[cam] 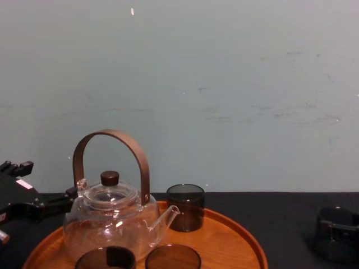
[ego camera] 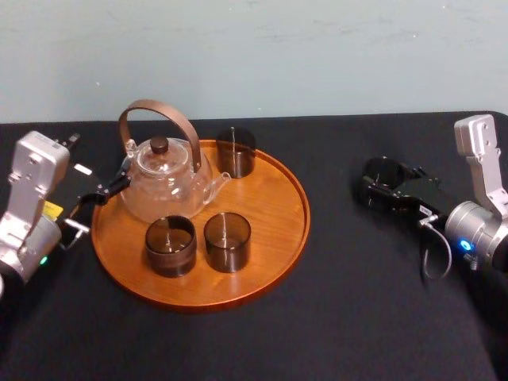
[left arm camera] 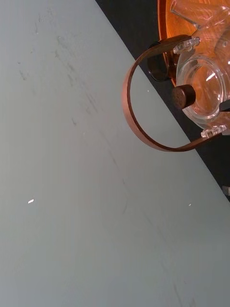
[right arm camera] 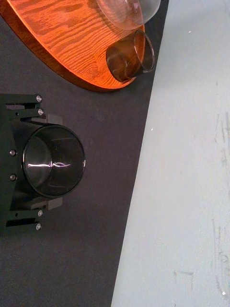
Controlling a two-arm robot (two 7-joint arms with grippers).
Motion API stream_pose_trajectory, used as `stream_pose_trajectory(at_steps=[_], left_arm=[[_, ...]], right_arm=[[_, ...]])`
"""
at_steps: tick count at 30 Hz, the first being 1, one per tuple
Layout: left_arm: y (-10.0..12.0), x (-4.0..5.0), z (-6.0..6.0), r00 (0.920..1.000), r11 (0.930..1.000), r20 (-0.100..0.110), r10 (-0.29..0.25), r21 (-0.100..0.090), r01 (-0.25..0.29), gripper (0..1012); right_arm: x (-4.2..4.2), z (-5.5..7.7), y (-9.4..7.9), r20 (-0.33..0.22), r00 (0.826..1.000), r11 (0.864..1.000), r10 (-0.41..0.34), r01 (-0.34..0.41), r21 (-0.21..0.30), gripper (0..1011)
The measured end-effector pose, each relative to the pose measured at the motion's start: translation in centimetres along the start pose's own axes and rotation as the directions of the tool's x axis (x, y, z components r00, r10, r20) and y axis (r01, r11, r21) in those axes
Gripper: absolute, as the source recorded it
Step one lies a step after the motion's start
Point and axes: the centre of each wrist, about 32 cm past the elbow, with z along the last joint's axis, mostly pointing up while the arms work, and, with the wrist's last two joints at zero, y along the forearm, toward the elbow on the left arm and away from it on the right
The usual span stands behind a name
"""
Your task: Pick up the glass from the table and place it on the tray.
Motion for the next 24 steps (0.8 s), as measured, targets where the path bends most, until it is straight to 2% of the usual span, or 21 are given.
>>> stream_pose_trajectory(at_steps=[9, 14, 24], left_arm=[[0.0, 0.00, 0.0, 1.0000, 1.0000, 0.000, 0.000, 0.000, 0.000, 1001], [0.0, 0.00, 0.0, 1.0000, 1.0000, 0.000, 0.000, 0.000, 0.000, 1001], [0.0, 0.00, 0.0, 1.0000, 1.0000, 0.000, 0.000, 0.000, 0.000, 1001]], right_arm=[[0.07, 0.0, -0.1, -0.008, 1.000, 1.000, 0.026, -0.026, 0.010, 904], [-0.14, 0.6, -0.3, 0.008, 0.999, 0.998, 0.050, -0.050, 0.027, 904], [-1.31, 2.2, -0.2, 0.058, 0.991, 0.991, 0.121, -0.124, 0.050, 904]])
